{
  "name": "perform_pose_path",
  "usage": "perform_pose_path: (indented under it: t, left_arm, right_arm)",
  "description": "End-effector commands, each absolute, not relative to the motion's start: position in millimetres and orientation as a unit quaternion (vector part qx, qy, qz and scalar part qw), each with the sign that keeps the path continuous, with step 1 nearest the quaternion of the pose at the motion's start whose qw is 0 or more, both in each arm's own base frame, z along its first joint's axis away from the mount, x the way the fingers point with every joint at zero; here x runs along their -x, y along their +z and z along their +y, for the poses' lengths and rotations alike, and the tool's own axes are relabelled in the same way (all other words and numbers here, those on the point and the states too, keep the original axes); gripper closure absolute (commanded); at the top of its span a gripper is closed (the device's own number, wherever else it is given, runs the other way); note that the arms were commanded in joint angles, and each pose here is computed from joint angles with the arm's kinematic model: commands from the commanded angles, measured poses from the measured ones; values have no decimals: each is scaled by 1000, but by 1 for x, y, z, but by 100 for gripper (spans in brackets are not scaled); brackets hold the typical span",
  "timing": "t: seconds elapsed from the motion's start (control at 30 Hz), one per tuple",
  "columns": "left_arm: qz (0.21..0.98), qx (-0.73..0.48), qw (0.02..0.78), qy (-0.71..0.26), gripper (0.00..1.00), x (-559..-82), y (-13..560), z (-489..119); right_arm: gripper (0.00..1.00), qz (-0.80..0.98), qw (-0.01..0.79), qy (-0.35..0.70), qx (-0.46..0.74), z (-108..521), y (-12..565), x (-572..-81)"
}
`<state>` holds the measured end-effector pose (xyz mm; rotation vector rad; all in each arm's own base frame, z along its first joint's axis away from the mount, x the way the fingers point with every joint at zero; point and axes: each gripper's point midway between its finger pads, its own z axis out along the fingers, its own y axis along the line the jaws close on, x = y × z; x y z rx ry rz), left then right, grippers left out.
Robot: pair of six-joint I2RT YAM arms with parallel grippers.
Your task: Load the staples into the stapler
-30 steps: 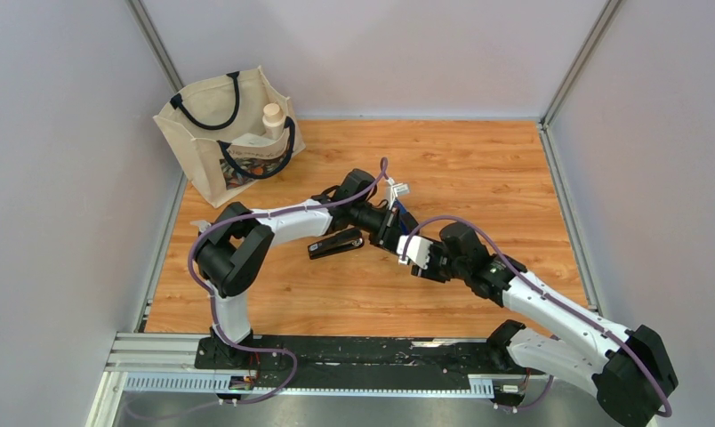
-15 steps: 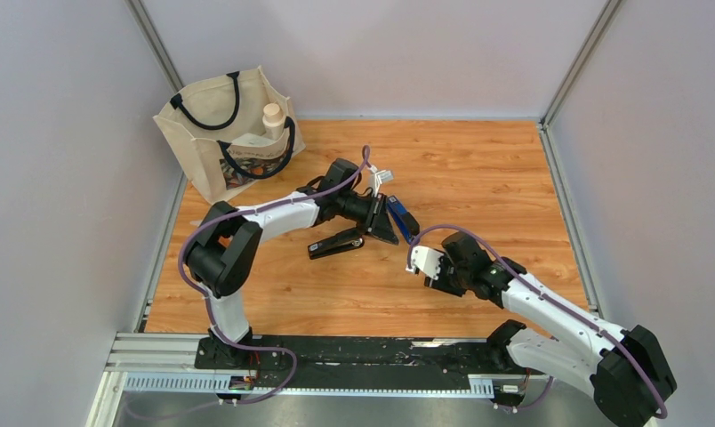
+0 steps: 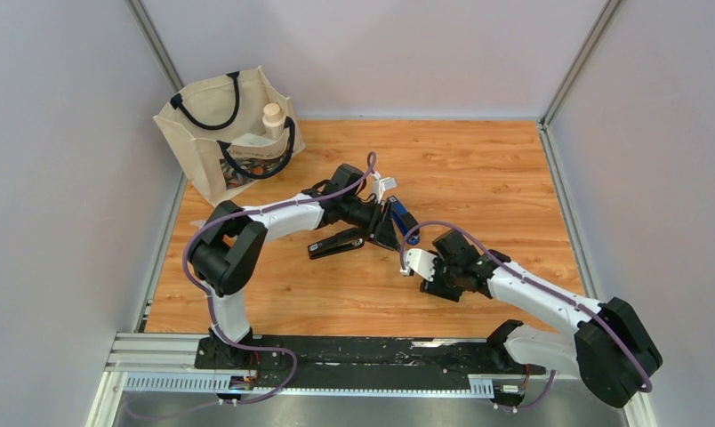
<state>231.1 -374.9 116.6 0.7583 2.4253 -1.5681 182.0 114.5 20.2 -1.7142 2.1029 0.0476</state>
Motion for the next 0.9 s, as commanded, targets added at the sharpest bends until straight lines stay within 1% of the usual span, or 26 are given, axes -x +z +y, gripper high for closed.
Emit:
perform_pose_path:
  t: [0.0,0.03,0.13,0.2,0.37,0.47,0.67,0.77,0.87]
  left_arm:
    - [802,-272,108,-520,48,-241,130,-377]
    - [804,-272,107,-518,46,-241,128,-376]
    - [805,-274,111,-514,41,-242,127,-375]
    - [806,-276,113,-512,37,-242,128,-375]
    - [811,-316,125,-477,36,-238,131,-379]
    - [812,-342,123,-456,36,-229,129,-386]
    - [815,-405,115,-399,35,-216,117,-398]
    - [814,-405,101,-403,35,-213,113,-401]
    - [815,-404,99,-405,35,-215,114,-395]
  right_arm:
    - [38,745,242,24,621,129,34,-193]
    - [32,744,247,21,620,128,35,-194]
    - [11,742,266,14,616,125,41,-194]
    - [5,741,282,9,610,122,48,-196]
    - [0,758,346,23,553,107,79,-206]
    - [0,770,368,24,520,91,85,-212]
    - [5,792,359,19,493,75,75,-211]
    - [10,783,349,31,514,77,73,-202]
    - [11,770,336,54,539,83,67,-194]
